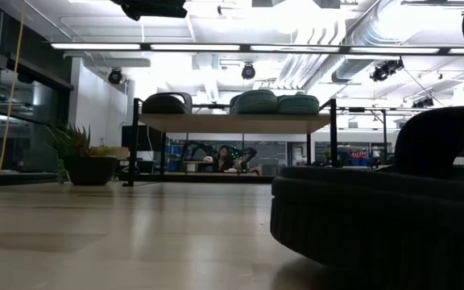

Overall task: Pick and place slides into the shelf
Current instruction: Put the black slide on the shelf

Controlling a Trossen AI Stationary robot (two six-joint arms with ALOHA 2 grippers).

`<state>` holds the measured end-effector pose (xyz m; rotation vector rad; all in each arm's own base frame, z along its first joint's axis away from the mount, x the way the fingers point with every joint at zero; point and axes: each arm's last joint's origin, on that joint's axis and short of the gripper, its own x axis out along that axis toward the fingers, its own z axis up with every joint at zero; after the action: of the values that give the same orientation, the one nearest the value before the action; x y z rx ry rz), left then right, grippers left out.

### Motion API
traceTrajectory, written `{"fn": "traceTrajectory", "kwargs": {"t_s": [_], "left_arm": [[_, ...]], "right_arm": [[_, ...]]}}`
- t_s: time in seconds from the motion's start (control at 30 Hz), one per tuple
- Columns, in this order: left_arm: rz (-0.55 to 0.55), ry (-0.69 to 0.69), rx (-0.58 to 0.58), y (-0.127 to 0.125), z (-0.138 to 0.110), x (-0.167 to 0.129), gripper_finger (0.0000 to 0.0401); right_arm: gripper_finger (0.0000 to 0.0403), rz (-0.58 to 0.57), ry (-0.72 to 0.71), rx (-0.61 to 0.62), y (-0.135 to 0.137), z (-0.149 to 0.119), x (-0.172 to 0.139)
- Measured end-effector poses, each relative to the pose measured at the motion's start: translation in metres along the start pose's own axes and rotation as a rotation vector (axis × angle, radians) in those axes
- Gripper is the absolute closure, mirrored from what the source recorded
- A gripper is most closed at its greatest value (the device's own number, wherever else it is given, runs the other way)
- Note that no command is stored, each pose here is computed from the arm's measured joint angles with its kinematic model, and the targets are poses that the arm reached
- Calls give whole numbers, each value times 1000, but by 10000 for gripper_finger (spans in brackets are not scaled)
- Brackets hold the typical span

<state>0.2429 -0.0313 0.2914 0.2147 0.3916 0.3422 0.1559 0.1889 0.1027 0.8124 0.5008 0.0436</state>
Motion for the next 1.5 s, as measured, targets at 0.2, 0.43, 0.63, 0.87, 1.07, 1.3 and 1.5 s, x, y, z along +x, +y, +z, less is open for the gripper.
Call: {"fn": "traceTrajectory", "kwargs": {"t_s": [0.2,0.43,0.63,0.87,1.07,1.3,1.5], "left_arm": [[0,0,-1,0,0,0,217],[0,0,-7,0,0,0,217],[0,0,-7,0,0,0,217],[-25,-2,-9,-1,0,0,217],[-46,-9,-123,-1,2,0,217],[-112,-34,-271,0,15,-4,217],[-186,-29,-293,-2,16,-4,217]], "right_arm": [[397,-7,-19,-46,0,1,0],[401,-28,-73,-109,-1,4,1],[402,-8,-122,-160,2,14,6],[402,28,-136,-203,2,29,14],[402,41,-178,-272,6,49,13],[403,46,-269,-401,19,82,-6],[403,-14,-333,-490,22,106,-29]]}}
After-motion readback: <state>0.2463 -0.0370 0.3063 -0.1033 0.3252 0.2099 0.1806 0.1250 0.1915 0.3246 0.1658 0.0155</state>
